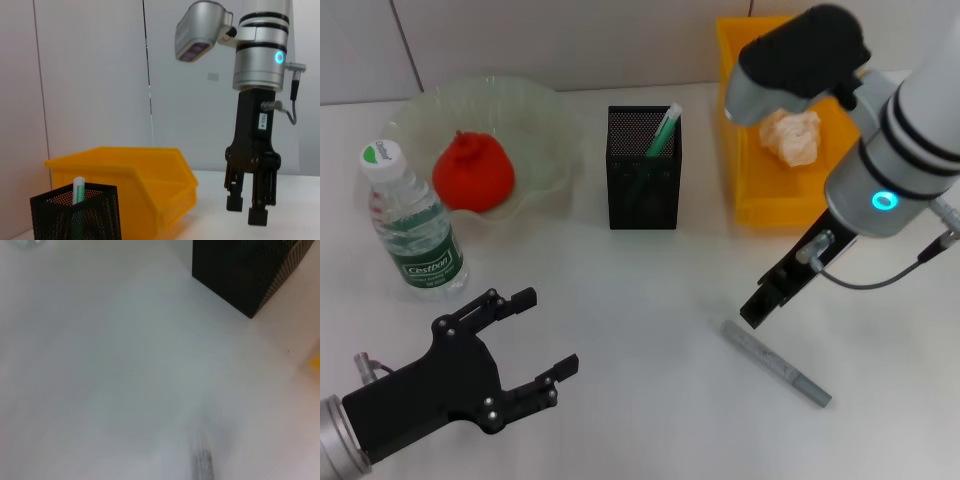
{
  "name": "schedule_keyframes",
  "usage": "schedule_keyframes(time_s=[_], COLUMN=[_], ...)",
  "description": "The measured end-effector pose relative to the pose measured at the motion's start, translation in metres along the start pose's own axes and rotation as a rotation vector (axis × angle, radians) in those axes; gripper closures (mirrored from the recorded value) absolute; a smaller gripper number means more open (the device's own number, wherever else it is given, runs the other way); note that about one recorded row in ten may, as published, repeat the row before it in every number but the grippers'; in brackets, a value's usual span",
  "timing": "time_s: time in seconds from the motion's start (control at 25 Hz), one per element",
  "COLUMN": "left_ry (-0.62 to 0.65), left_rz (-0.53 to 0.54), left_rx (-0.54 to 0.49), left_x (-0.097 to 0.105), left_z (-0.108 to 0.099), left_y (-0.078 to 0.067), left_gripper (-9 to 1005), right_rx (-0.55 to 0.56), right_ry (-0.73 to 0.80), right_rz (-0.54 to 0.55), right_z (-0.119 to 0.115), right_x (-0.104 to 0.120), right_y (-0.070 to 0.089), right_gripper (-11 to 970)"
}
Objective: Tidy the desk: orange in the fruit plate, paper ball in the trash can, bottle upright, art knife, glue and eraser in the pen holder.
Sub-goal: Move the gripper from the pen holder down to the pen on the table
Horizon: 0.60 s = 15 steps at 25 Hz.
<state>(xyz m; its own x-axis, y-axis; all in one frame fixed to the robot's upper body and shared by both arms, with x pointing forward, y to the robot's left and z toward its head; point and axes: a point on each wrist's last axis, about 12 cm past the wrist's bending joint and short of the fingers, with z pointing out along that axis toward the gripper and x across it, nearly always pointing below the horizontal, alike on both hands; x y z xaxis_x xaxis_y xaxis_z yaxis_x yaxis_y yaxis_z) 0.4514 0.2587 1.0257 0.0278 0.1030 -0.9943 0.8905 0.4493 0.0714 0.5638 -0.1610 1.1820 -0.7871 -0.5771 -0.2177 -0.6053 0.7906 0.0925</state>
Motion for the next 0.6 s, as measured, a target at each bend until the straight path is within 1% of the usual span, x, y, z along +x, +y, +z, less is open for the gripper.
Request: schedule_keyframes(time_s=[0.28, 0.36, 0.6], left_ry=[0.003, 0.002, 0.001], left_rz=[-0.008, -0.007, -0.005], left_rx=[0.008, 0.009, 0.012], left_x=[0.000, -0.001, -0.002], left_z=[0.004, 0.005, 0.006], left_y=[0.002, 0.003, 0.004], left_gripper=[182, 182, 181], right_rx=[0.006, 0.012, 0.022], right_ry=[0.014, 0.033, 0.038], right_rz=[-0.009, -0.029, -0.058], right_z=[0.015, 0.021, 0.024], right_x=[-0.003, -0.004, -0.008], right_y=[0.000, 0.003, 0.009], right_gripper=[233, 233, 233])
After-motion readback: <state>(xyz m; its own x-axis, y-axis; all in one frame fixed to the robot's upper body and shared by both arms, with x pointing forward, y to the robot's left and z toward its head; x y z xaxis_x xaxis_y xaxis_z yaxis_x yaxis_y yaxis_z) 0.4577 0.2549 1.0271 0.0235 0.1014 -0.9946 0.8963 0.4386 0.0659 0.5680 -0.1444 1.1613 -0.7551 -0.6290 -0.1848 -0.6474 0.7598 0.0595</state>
